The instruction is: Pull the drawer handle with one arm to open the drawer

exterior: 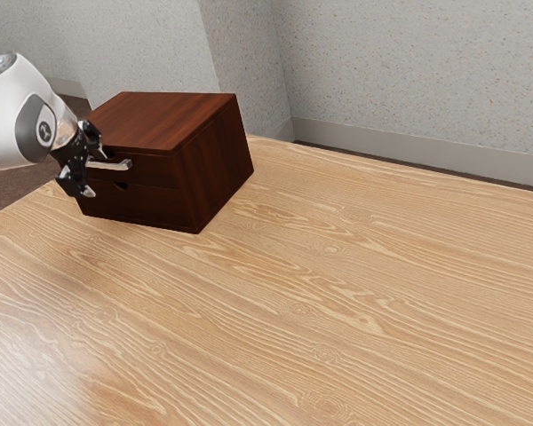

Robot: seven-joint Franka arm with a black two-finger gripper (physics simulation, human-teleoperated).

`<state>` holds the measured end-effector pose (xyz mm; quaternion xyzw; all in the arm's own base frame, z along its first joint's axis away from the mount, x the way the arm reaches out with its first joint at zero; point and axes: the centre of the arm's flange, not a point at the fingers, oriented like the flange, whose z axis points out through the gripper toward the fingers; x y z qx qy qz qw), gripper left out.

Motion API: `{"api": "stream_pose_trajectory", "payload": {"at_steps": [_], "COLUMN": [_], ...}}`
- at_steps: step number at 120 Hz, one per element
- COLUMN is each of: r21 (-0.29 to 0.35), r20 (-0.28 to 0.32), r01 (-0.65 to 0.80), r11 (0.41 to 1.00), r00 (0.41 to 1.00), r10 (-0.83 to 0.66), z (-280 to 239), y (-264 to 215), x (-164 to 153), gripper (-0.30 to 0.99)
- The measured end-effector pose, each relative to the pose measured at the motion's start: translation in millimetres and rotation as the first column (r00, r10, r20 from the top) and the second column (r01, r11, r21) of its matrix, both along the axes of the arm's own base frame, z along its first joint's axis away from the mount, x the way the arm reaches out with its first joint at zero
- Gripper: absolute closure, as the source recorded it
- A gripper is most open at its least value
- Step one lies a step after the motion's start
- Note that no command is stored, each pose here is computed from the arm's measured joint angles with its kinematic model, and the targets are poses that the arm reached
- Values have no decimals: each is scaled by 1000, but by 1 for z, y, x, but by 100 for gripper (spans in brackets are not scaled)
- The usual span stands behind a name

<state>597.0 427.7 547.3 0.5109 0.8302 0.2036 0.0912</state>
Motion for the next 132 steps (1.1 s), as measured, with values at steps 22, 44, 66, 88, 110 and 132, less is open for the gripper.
{"api": "stream_pose_trajectory", "payload": {"at_steps": [22,44,66,88,110,132], "r21": [-1,6,10,14,11,4], "r20": [-1,0,0,1,-15,-37], "r01": [0,2,2,0,2,-2], "r11": [1000,1000,1000,1000,1000,1000], "r00": [1000,1000,1000,1000,1000,999], "r10": [0,-2,-2,0,-2,2], "z": [-1,2,4,7,2,-1], "y": [-1,-2,-2,-2,-3,-6], "x": [0,0,-1,-2,-3,-13], "gripper": [7,22,41,63,73,76]}}
